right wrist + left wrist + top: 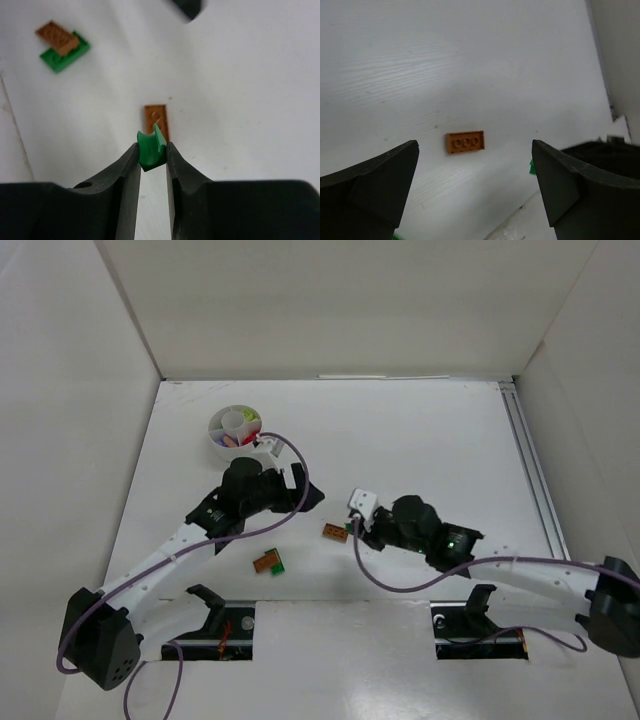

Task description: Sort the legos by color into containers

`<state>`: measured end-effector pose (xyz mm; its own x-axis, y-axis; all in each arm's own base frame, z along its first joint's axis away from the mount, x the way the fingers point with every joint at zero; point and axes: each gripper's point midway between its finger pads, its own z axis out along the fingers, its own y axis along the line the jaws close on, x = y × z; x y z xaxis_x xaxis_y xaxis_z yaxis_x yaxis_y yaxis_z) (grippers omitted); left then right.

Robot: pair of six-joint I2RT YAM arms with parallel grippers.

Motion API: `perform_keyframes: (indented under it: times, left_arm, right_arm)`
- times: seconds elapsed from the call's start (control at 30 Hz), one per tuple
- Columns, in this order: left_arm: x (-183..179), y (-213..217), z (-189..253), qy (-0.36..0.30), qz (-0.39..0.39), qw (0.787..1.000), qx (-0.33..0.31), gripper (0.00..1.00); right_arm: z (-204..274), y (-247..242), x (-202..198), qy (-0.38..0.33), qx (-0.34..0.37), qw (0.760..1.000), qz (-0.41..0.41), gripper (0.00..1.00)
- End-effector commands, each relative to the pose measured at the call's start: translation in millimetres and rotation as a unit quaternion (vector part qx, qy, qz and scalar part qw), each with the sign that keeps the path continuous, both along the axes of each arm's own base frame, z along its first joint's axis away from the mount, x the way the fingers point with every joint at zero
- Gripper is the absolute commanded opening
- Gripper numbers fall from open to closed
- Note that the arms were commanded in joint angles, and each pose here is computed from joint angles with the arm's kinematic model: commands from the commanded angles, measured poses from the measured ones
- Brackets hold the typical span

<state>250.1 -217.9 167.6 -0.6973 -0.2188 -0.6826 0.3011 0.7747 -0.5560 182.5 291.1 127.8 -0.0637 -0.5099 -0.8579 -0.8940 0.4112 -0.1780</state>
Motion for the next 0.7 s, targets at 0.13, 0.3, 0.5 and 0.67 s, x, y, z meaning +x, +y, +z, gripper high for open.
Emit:
perform_keyframes:
  times: [0.13, 0.3, 0.5, 0.67]
  left_arm:
    - [-54.9, -61.0, 84.8, -0.153, -0.266, 0.937, -0.166, 0.93]
    - [-63.5, -71.2, 102.4, -0.172, -0.320, 0.912, -0.189, 0.93]
    - [-57.0, -78.1, 100.7, -0.155, -0.327, 0.912, -0.191, 0.86]
    - [-60.2, -82.6, 103.3, -0.154, -0.341, 0.906, -0.198, 0.72]
  right_arm:
    - [121.0, 5.7, 9.6, -0.132, 0.207, 0.960, 0.135, 0.17]
    - [142.4, 10.2, 16.6, -0.152, 0.220, 0.947, 0.177, 0.17]
    - [154.9, 15.9, 11.1, -0.164, 0.234, 0.935, 0.212, 0.17]
    - [159.3, 16.2, 13.1, -0.170, 0.237, 0.932, 0.216, 0.18]
